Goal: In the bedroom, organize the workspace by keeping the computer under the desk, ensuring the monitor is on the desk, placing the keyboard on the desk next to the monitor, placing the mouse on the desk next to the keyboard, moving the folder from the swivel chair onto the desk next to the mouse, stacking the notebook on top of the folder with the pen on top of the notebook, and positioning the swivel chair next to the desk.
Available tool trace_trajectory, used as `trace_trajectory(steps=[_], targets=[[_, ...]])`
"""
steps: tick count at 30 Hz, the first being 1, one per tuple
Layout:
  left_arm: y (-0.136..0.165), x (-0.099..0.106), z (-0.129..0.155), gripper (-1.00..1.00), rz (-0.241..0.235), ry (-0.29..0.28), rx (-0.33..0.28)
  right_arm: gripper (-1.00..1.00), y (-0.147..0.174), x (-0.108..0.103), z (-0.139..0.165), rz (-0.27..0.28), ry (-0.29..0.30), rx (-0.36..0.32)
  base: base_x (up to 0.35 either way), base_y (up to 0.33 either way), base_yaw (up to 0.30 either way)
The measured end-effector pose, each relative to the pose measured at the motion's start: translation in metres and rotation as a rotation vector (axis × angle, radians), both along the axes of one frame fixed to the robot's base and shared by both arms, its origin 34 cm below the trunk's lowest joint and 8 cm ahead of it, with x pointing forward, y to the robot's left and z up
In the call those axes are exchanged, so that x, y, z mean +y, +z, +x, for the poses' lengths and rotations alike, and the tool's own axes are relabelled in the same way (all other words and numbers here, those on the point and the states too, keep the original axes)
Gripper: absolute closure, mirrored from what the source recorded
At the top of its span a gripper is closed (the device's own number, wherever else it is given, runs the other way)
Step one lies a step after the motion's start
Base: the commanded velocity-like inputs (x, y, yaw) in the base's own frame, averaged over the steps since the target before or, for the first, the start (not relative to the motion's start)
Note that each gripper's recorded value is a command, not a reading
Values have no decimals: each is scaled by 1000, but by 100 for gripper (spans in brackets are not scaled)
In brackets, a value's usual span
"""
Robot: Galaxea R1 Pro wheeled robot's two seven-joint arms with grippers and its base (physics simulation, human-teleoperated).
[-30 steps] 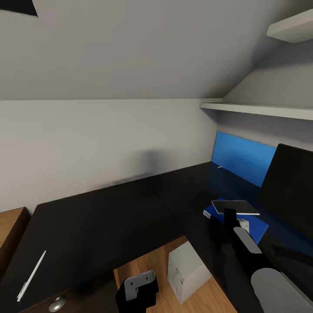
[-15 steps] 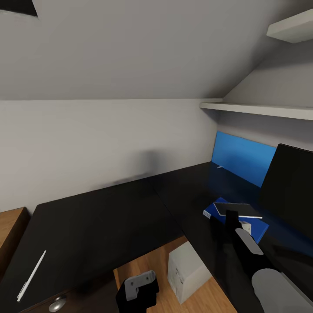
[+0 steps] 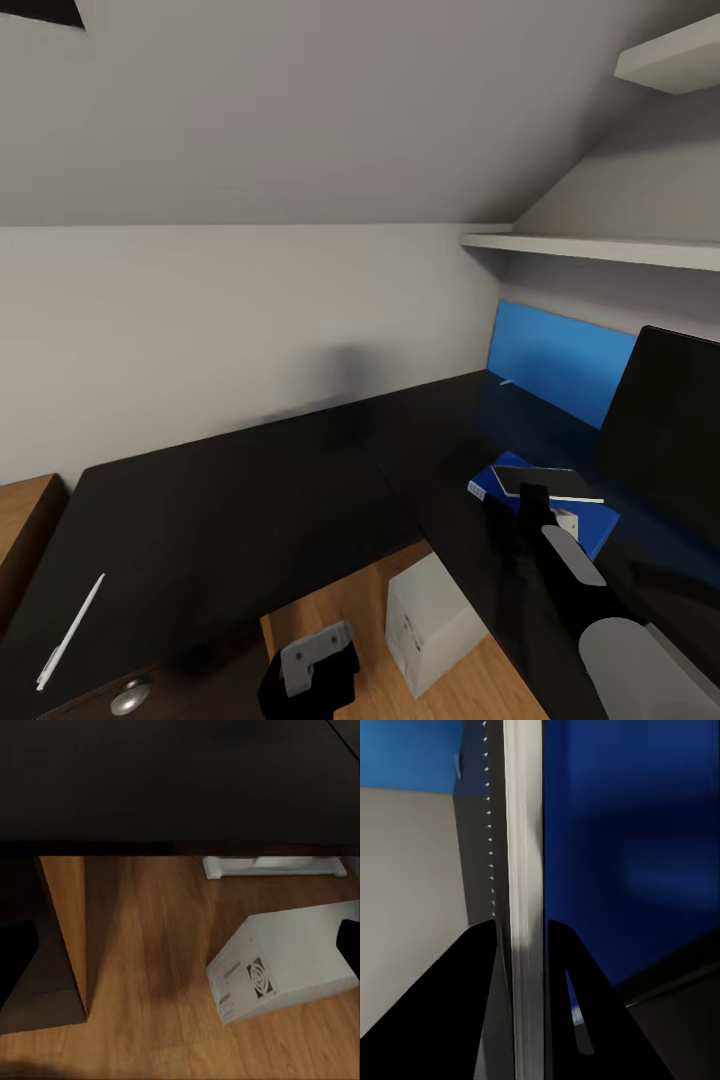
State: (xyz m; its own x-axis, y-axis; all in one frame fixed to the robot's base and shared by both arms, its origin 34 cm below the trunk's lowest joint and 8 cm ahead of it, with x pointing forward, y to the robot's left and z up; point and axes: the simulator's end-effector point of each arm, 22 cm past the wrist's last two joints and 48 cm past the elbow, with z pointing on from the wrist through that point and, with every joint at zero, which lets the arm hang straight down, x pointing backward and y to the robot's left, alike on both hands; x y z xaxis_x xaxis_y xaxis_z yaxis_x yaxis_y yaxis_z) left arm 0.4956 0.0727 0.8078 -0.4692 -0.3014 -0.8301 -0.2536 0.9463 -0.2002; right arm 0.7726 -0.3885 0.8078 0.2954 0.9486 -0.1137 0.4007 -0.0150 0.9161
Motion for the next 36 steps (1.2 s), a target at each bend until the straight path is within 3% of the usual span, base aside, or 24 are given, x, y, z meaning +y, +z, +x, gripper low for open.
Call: trace_trajectory(steps=[20, 28, 36], targets=[[-2, -1, -1, -100, 2, 6, 5, 100, 0, -3, -1, -8, -14, -2, 0, 0, 0], [-2, -15, -10, -100, 1, -38, 5, 100, 0, -3, -1, -8, -15, -2, 66, -28, 0], [-2, -17, -11, -100, 1, -44, 5, 100, 0, -3, -1, -7, -15, -2, 4, -2, 0]])
